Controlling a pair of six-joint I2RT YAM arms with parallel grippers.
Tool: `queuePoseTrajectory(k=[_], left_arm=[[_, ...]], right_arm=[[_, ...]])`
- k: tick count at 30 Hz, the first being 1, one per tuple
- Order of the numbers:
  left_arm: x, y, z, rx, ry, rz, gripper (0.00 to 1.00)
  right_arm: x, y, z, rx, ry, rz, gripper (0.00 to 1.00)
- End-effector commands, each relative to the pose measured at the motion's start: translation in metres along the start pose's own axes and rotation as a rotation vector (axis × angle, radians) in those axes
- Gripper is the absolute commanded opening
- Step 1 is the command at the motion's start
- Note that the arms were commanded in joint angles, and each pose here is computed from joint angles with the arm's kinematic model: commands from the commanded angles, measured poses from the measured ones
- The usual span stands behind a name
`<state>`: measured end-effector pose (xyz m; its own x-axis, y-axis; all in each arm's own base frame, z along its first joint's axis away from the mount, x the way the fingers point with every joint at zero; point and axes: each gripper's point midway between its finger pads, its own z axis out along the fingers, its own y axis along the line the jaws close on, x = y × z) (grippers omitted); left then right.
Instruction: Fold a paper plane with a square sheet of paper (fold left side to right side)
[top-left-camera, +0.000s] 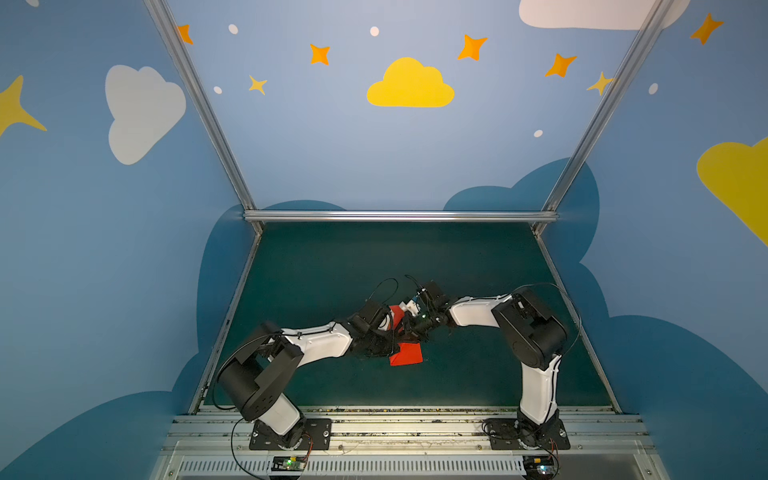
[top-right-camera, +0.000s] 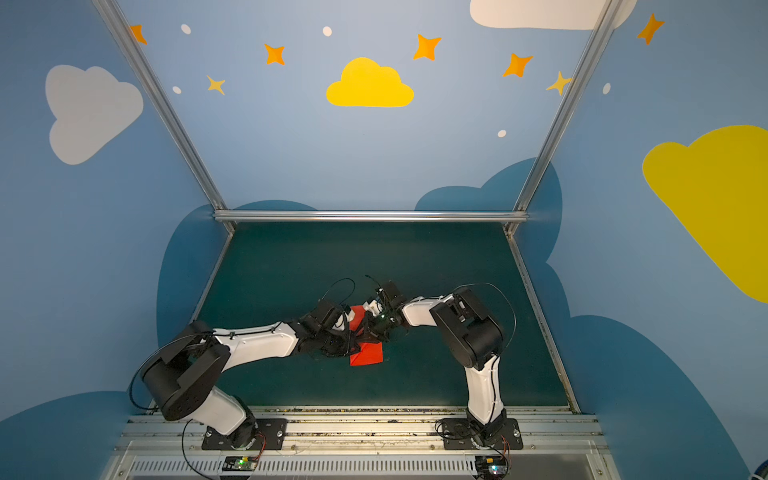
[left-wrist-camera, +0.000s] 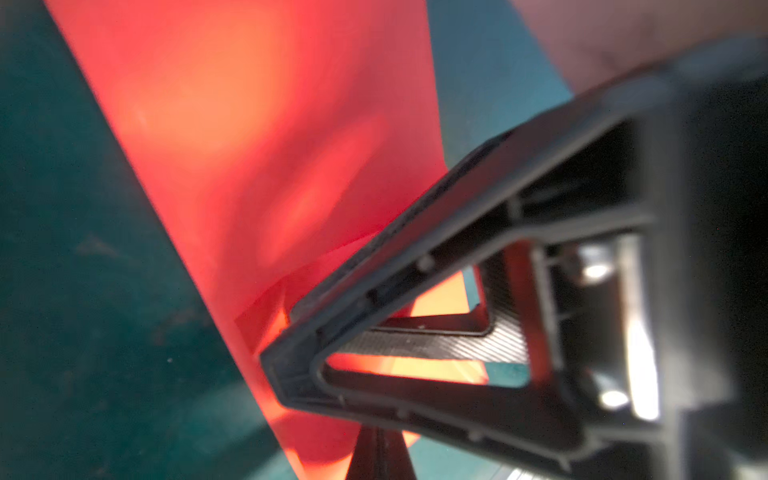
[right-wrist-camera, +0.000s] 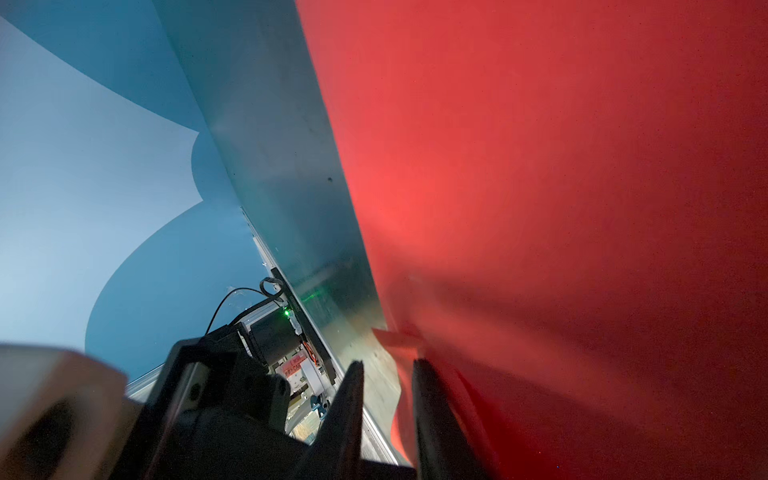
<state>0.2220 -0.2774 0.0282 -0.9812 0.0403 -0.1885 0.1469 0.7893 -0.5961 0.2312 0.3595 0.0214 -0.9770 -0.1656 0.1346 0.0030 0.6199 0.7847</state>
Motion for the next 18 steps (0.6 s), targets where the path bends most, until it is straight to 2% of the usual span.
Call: queuePoseTrajectory(k=[1, 13, 18], left_arm=[[0.010, 0.011, 0.006, -0.022, 0.021, -0.003, 0.04], [0.025, 0.023, 0.005, -0.033, 0.024, -0.034, 0.04], [0.043, 0.025, 0.005, -0.039, 0.045, -0.042, 0.04]], right_arm=[[0.021, -0.041, 0.006, 0.135, 0.033, 0.096, 0.25], [0.025, -0.047, 0.006, 0.148, 0.035, 0.107, 0.25], [0.026, -0.049, 0.005, 0.150, 0.031, 0.111, 0.25]])
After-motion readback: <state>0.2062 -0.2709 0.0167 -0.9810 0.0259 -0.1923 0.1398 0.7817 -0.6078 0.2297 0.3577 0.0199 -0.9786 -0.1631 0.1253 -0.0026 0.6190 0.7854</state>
